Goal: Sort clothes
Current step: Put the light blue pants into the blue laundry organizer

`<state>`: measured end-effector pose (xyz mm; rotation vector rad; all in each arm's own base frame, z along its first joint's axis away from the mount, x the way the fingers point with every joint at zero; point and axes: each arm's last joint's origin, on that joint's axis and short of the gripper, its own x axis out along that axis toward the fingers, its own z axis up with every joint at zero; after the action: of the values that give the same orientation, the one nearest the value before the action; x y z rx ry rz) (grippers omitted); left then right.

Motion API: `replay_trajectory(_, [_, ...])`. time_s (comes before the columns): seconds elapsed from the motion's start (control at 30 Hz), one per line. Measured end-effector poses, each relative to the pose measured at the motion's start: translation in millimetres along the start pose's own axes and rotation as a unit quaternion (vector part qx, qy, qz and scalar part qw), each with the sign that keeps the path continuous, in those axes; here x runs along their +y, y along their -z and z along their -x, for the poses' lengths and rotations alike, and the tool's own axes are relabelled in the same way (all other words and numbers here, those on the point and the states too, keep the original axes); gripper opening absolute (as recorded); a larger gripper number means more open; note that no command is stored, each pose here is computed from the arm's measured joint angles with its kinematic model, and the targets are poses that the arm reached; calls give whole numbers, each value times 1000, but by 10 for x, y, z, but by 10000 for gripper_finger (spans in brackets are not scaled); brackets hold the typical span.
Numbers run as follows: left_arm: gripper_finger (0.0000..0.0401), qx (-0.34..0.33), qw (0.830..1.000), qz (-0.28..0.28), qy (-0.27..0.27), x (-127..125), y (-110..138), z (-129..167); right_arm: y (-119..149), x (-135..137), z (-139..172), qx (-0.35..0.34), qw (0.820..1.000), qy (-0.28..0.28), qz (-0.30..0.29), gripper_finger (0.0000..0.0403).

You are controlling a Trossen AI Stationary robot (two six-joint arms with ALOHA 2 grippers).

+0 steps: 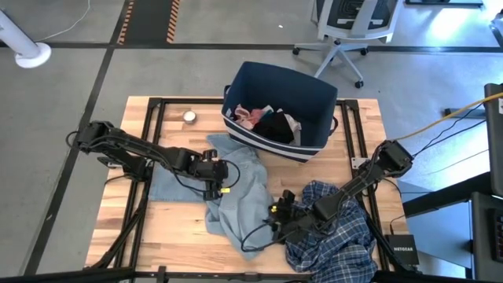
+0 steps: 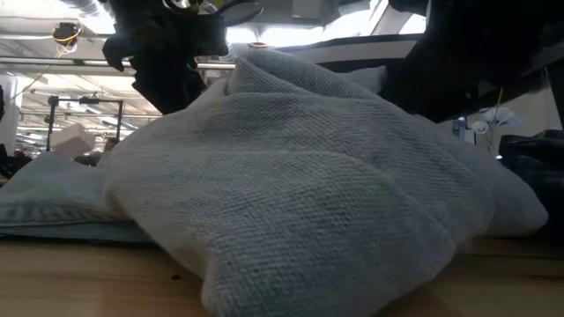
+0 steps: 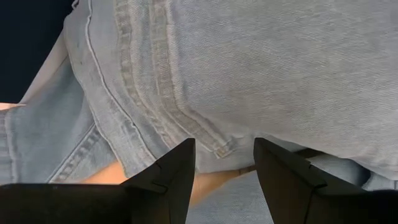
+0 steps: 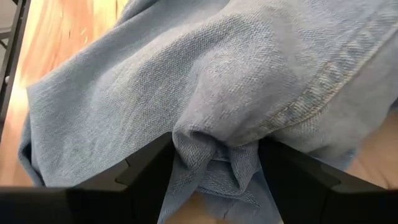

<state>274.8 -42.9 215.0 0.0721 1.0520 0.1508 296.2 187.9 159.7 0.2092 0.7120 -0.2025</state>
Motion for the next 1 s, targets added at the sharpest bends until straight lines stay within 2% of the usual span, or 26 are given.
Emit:
replay_trajectory(0.23, [158, 0, 1000, 2, 0, -1, 1, 0, -13, -19, -25, 27, 999, -25, -6, 254])
replay_trajectory(0.33, [158, 1, 1000, 3, 0, -1, 2, 0, -13, -19, -26, 28, 999, -26, -6, 268])
replay_trajectory(0.6, [158, 1, 1000, 5, 0, -1, 2, 0, -6, -7, -23, 40, 998, -42, -3, 379])
replay_trajectory(0.67, [158, 1, 1000, 6, 0, -1, 2, 0, -2, -7, -23, 44, 998, -45, 6, 394])
replay_trajectory(0.83, [158, 1, 1000, 8, 0, 0, 3, 0, 2, -22, 18, 69, 996, -57, 12, 370])
replay_trajectory(1.0, [158, 4, 1000, 5, 1, -21, 12, 6, -103, -24, 287, 56, 996, -65, 2, 353])
